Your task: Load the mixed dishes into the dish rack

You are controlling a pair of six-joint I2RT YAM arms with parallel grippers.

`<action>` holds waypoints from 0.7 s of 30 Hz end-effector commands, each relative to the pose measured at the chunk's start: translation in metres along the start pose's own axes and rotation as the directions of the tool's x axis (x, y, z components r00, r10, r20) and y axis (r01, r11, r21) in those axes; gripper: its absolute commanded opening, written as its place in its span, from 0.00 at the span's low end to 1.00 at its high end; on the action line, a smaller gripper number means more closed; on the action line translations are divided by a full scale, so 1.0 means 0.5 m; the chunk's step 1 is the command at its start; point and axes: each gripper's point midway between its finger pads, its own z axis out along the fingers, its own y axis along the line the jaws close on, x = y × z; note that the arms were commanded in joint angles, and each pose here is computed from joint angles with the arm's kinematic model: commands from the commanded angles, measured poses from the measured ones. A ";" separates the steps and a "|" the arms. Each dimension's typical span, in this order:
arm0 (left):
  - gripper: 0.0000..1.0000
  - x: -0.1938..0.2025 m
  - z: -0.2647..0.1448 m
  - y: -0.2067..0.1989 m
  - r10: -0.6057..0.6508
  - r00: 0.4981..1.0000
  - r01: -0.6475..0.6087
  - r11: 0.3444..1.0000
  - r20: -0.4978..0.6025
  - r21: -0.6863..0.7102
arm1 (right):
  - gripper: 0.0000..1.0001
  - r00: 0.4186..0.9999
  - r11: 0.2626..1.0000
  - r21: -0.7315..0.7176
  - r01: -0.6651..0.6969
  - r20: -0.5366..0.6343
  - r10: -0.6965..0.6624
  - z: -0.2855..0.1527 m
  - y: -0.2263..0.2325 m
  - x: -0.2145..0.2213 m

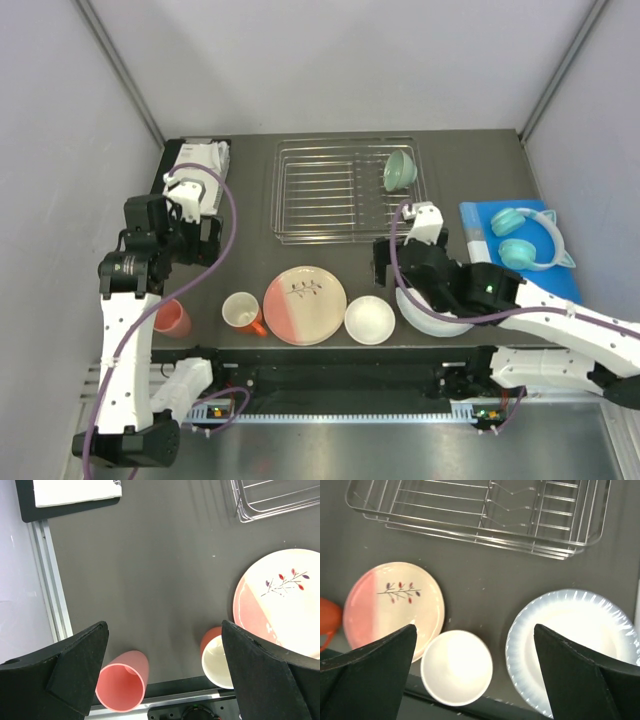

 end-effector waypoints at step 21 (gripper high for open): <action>0.99 -0.036 -0.017 -0.008 -0.029 0.998 0.027 0.999 0.056 0.021 | 0.89 0.858 0.993 -0.006 -0.121 -0.504 0.102 0.040 0.036 0.356</action>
